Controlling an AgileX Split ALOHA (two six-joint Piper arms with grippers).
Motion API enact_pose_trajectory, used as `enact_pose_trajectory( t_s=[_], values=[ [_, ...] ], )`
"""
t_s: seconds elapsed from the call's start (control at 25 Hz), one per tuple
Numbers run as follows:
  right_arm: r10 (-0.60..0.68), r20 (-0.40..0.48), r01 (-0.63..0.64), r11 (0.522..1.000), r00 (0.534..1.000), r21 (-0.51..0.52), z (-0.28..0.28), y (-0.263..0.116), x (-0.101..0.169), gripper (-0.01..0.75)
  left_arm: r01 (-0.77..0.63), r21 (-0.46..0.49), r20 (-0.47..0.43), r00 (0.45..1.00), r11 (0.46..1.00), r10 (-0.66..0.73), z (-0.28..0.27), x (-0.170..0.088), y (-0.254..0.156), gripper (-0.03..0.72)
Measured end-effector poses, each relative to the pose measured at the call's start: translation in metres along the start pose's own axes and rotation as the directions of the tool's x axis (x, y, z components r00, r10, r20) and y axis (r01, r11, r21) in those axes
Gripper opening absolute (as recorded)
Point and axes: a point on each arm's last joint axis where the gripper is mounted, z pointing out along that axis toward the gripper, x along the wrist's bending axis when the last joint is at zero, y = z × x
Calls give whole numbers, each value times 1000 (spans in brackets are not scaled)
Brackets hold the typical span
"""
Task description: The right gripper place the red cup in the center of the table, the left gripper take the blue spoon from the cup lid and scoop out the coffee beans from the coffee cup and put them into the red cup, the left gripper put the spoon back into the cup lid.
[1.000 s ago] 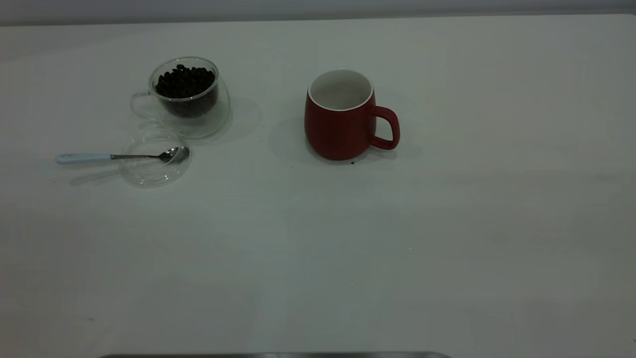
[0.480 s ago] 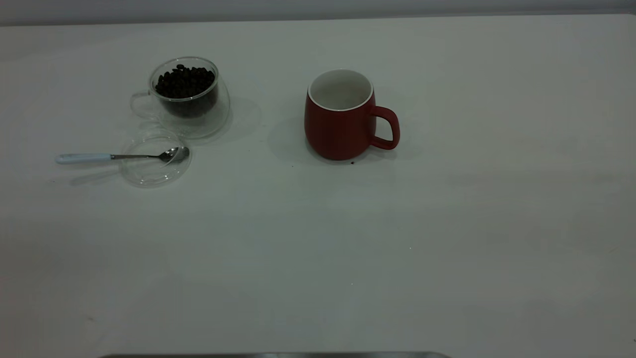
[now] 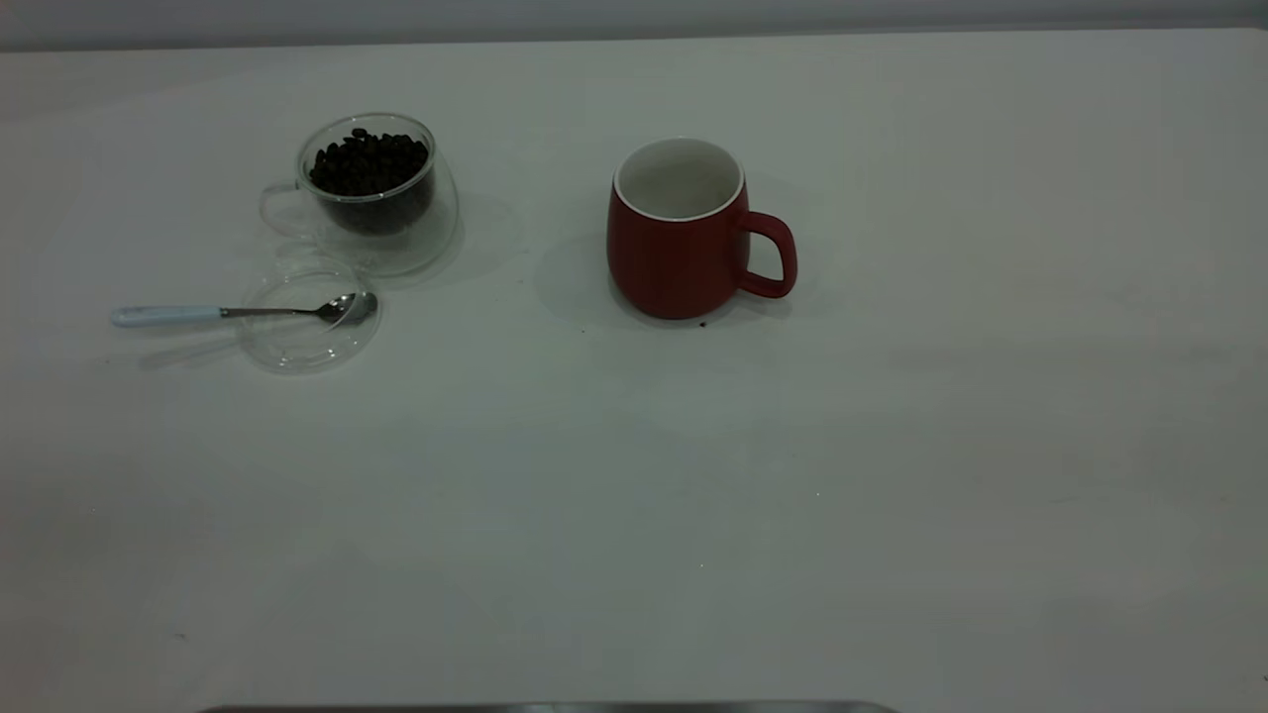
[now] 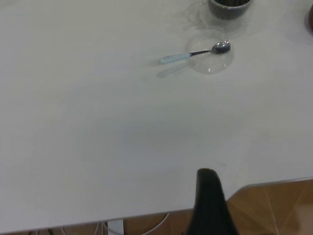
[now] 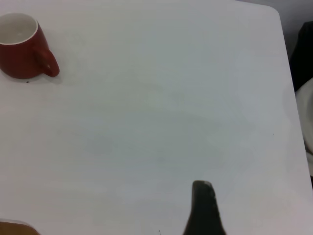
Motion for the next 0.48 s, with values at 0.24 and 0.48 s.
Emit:
enact_pose_trajectory(
  t_s=[0.24, 0.48],
  values=[
    [0, 0, 0, 1000, 1000, 0, 0, 0, 0, 587, 0, 1, 0, 1000, 1000, 0, 0, 0, 0, 591],
    [0, 0, 0, 1000, 1000, 0, 0, 0, 0, 587, 21, -26, -26, 999, 999, -21, -3, -1, -3, 591]
  ],
)
